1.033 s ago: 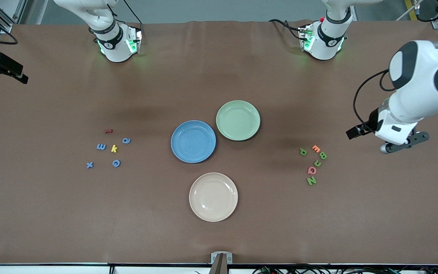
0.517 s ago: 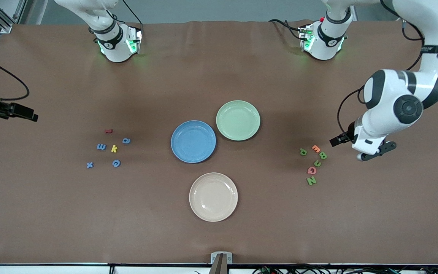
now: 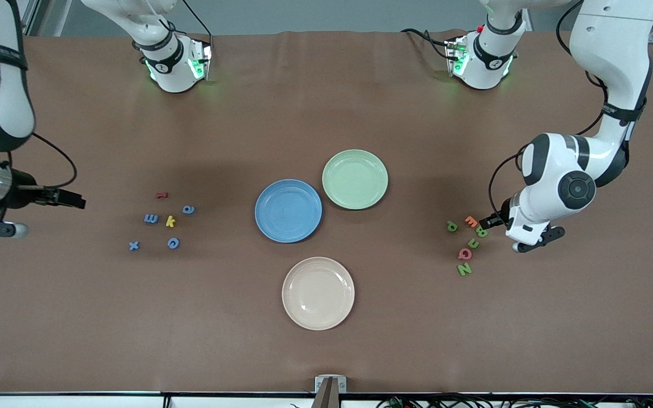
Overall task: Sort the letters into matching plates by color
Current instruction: 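Grasp the green B with the left gripper while the right gripper grasps the m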
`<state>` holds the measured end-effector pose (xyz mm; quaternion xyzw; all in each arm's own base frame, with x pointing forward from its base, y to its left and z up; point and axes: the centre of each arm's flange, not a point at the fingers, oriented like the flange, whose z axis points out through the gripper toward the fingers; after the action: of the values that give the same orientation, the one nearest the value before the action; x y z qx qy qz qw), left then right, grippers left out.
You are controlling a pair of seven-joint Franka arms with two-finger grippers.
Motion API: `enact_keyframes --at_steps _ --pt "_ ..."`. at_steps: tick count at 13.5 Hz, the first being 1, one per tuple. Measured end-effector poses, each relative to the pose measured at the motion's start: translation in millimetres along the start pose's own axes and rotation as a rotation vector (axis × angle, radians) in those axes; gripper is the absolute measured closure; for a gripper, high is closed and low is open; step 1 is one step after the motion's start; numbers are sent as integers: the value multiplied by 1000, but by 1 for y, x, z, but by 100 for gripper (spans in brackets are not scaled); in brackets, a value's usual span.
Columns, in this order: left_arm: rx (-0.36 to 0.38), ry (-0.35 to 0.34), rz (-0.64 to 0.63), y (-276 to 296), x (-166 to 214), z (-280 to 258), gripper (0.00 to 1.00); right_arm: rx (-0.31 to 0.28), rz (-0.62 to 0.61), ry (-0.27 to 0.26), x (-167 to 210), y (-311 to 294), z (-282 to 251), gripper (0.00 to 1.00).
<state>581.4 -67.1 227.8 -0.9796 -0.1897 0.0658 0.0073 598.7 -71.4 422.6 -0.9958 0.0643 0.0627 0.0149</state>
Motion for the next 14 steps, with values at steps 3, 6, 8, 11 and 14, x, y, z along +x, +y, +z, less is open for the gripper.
enact_keyframes --at_steps 3,6,8,11,14 --pt "-7 0 -3 3 8 17 31 -2 47 26 -13 -16 77 0" --pt "-11 0 -5 5 13 21 33 -4 39 107 -37 -34 148 11" --pt "-15 4 -7 7 16 27 35 -5 44 124 -49 -38 176 27" --pt "-27 16 -32 9 20 38 37 -9 47 114 -50 -36 199 27" --pt "-29 15 -46 9 21 45 38 -11 50 116 -50 -34 221 27"
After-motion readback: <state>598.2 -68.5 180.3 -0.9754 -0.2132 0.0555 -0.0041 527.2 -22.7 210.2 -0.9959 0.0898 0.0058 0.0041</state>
